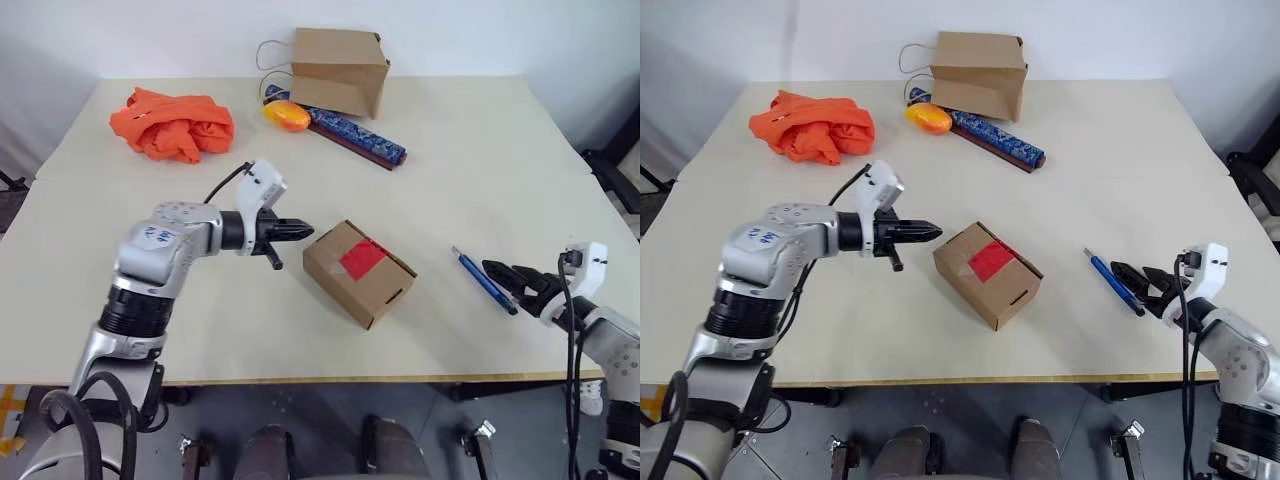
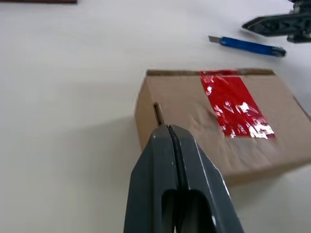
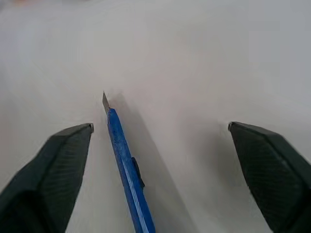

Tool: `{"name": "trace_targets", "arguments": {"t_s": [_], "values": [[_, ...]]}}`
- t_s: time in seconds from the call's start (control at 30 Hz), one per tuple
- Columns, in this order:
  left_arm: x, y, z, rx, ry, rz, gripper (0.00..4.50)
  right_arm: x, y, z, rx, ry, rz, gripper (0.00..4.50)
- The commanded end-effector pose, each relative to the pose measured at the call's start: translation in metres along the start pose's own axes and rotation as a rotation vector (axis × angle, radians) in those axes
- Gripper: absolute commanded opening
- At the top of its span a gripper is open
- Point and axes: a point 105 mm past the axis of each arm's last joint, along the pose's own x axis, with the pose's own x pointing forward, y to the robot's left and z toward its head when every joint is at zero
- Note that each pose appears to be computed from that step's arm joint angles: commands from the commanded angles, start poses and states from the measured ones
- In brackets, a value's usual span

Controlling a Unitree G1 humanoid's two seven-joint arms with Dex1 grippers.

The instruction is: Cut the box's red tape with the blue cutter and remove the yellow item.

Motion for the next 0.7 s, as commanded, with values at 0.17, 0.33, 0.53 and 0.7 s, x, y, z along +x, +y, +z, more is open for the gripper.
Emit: {"name": "trace_targets", "arguments": {"t_s": [0.17,0.33,0.53,0.7], "values": [[-0.019,-0.034,-0.043,-0.065,0.134,-0.141,0.00,0.020,0.074,0.049,-0.394,0.056,0.270,4.49],[-0.009,-0.046,-0.064,-0.108,0.185,-0.161,0.00,0.055,0.087,0.033,-0.533,0.258,0.316,4.49],[0.011,-0.038,-0.068,-0.111,0.128,-0.055,0.00,0.088,0.109,0.017,-0.645,0.319,0.427,2.87],[0.020,-0.031,-0.064,-0.122,0.070,0.029,0.00,0.098,0.142,0.010,-0.691,0.340,0.572,1.18]]}}
